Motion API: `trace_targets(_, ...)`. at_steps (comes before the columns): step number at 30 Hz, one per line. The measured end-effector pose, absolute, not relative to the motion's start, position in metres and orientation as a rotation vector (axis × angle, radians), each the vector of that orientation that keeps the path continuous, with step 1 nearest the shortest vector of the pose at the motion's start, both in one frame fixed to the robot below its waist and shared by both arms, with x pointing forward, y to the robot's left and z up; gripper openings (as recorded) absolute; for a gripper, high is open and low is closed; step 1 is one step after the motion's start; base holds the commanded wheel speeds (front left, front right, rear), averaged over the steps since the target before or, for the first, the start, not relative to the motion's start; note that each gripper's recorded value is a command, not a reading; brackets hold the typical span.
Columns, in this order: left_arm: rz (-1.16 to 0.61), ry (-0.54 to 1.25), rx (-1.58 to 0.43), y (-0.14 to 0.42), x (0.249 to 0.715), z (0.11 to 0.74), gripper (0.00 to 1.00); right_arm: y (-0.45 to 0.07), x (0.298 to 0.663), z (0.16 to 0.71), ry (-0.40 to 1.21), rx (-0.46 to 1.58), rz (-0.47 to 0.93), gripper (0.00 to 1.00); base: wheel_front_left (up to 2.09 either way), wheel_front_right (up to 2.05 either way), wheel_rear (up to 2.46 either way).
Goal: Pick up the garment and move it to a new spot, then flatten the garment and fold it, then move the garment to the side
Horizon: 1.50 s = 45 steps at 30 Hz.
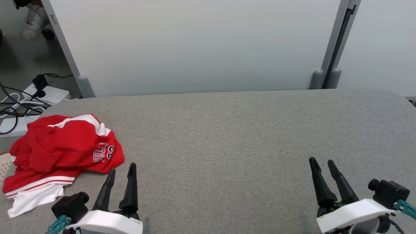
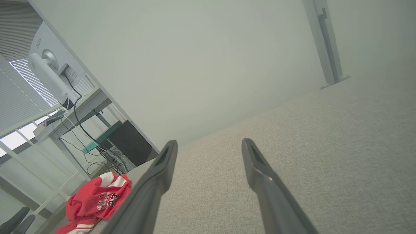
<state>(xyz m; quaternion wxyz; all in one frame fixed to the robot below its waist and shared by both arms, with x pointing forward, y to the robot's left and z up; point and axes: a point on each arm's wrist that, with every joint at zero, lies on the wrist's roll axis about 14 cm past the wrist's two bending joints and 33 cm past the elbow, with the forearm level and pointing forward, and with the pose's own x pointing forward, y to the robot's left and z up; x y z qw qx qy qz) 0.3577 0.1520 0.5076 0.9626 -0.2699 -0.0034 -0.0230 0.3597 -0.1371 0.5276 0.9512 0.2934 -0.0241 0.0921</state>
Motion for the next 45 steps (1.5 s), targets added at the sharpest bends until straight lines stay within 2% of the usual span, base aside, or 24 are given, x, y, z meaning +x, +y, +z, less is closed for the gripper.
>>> trace_targets(34, -0.112, -0.167, -0.176, 0.135, 0.354, 0.540, 1.00, -0.130, 0.352, 0.560, -0.217, 0.213, 0.238, 1.00, 0.00, 0.00, 0.00)
trace_targets(45, -0.112, -0.163, -0.162, 0.134, 0.354, 0.539, 1.00, -0.128, 0.352, 0.560, -0.223, 0.199, 0.242, 1.00, 0.00, 0.00, 0.00)
